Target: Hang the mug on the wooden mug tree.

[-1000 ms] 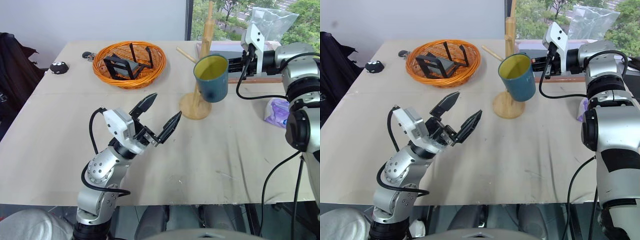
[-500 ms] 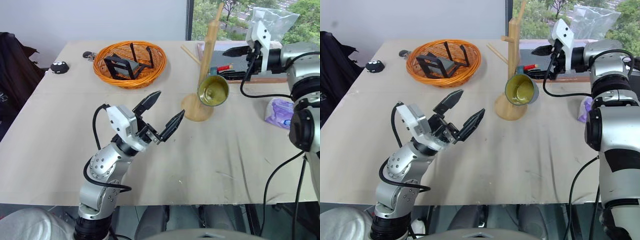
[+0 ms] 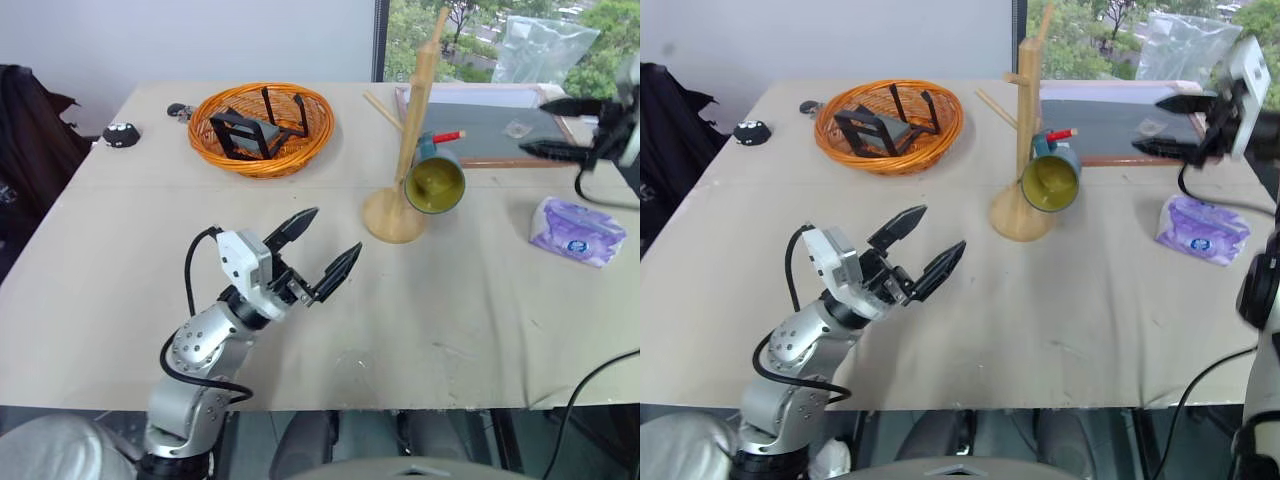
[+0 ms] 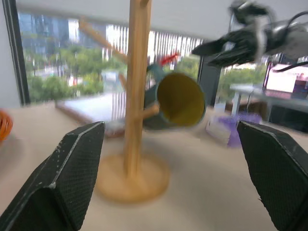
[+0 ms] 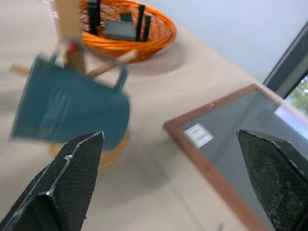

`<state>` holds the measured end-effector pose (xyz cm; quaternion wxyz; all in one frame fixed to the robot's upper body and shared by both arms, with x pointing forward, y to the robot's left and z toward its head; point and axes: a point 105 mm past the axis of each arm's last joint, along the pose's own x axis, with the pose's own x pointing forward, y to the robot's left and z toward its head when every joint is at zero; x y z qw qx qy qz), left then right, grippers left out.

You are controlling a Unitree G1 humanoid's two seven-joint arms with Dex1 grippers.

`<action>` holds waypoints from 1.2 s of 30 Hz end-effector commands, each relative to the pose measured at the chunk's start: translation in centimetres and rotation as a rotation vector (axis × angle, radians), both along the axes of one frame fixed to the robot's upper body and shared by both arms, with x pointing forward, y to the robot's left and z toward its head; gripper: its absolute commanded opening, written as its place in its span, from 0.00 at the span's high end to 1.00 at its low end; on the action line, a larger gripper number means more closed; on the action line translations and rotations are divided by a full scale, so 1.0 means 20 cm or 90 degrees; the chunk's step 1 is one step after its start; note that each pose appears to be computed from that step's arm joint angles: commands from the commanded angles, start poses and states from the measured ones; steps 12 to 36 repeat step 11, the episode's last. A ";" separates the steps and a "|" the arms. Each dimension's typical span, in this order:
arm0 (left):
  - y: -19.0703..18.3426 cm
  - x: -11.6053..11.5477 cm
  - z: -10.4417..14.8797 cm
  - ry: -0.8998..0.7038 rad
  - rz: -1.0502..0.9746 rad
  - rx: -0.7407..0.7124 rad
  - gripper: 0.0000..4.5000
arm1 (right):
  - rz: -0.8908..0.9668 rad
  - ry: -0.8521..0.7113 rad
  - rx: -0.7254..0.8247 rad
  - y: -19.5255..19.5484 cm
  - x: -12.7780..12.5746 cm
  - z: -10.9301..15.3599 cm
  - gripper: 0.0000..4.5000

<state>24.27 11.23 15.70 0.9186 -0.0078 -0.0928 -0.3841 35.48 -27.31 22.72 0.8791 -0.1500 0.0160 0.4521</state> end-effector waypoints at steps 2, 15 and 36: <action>0.06 -0.05 -0.13 0.058 0.025 0.092 0.00 | -0.076 -0.019 0.039 0.11 -0.24 -0.27 0.01; 0.15 -0.08 -0.30 0.120 0.028 0.167 0.00 | -0.169 0.058 0.119 0.26 -0.65 -0.71 0.01; 0.15 -0.08 -0.30 0.120 0.028 0.167 0.00 | -0.169 0.058 0.119 0.26 -0.65 -0.71 0.01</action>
